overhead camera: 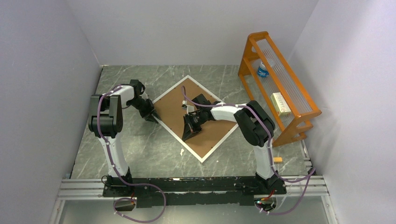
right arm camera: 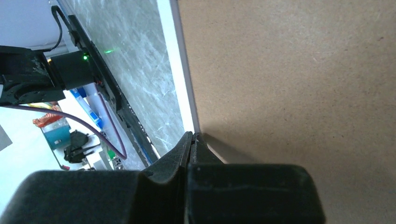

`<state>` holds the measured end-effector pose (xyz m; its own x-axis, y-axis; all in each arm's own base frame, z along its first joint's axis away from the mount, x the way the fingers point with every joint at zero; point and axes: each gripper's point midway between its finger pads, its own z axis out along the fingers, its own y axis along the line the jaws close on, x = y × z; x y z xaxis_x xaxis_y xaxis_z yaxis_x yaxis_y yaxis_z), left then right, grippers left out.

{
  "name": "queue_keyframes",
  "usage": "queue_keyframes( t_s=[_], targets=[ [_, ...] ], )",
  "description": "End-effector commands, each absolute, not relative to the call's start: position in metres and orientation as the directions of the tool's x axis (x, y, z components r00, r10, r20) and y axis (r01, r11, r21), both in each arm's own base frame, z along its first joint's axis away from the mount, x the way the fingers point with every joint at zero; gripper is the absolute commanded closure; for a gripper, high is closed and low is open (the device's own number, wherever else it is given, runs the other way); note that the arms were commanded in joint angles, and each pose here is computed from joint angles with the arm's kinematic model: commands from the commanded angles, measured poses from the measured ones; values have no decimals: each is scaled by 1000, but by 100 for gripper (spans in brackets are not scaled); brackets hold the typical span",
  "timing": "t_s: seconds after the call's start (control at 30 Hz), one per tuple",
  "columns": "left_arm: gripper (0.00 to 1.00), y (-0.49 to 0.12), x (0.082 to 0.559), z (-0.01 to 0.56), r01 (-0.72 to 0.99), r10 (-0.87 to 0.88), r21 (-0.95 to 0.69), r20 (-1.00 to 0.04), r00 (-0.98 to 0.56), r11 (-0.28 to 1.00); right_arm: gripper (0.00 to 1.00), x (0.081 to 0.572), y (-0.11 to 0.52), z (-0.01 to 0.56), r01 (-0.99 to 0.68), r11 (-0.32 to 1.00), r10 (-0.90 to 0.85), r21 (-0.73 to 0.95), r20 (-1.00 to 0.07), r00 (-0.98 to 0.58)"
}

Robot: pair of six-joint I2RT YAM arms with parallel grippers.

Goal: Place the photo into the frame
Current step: Install the photo frame at the center of the board.

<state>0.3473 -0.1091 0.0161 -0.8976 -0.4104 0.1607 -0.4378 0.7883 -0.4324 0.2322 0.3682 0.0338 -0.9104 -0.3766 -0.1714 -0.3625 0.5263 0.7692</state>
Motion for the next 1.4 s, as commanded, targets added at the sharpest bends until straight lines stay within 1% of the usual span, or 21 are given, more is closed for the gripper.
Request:
queue_keyframes(
  t_s=[0.0,0.23,0.4,0.5,0.67,0.9,1.07,1.2,1.27,1.37],
  targets=[
    [70,-74,324,-26,-409,-382,-227,157,-911,884,100,227,368,22,-363,518,-395,775,-159,-905],
    [70,-74,324,-25,-410,-384,-226,153,-911,884,100,225,360,4,-353,566,-400,746,-126,-908],
    [70,-73,323,-25,-411,-385,-218,153,-910,885,100,218,348,-19,-344,605,-413,718,-86,-907],
    [70,-70,321,-26,-414,-388,-204,157,-908,887,100,215,335,-36,-329,637,-408,697,-57,-911],
    [70,-68,320,-25,-414,-390,-193,153,-908,889,100,214,312,-55,-305,679,-378,668,-39,-925],
    [70,-66,322,-23,-407,-385,-182,147,-911,895,100,222,296,-56,-318,723,-349,613,-73,-934],
    [70,-67,328,-17,-403,-385,-194,127,-914,894,100,236,289,-42,-345,760,-329,551,-130,-935],
    [69,-67,339,-5,-387,-377,-214,87,-922,897,99,265,292,-7,-358,799,-270,483,-244,-931],
    [69,-67,346,5,-382,-380,-229,56,-923,895,95,272,302,17,-397,800,-272,450,-317,-909],
    [65,-70,355,25,-377,-388,-263,9,-922,888,83,274,325,46,-483,799,-330,357,-412,-849]
  ],
)
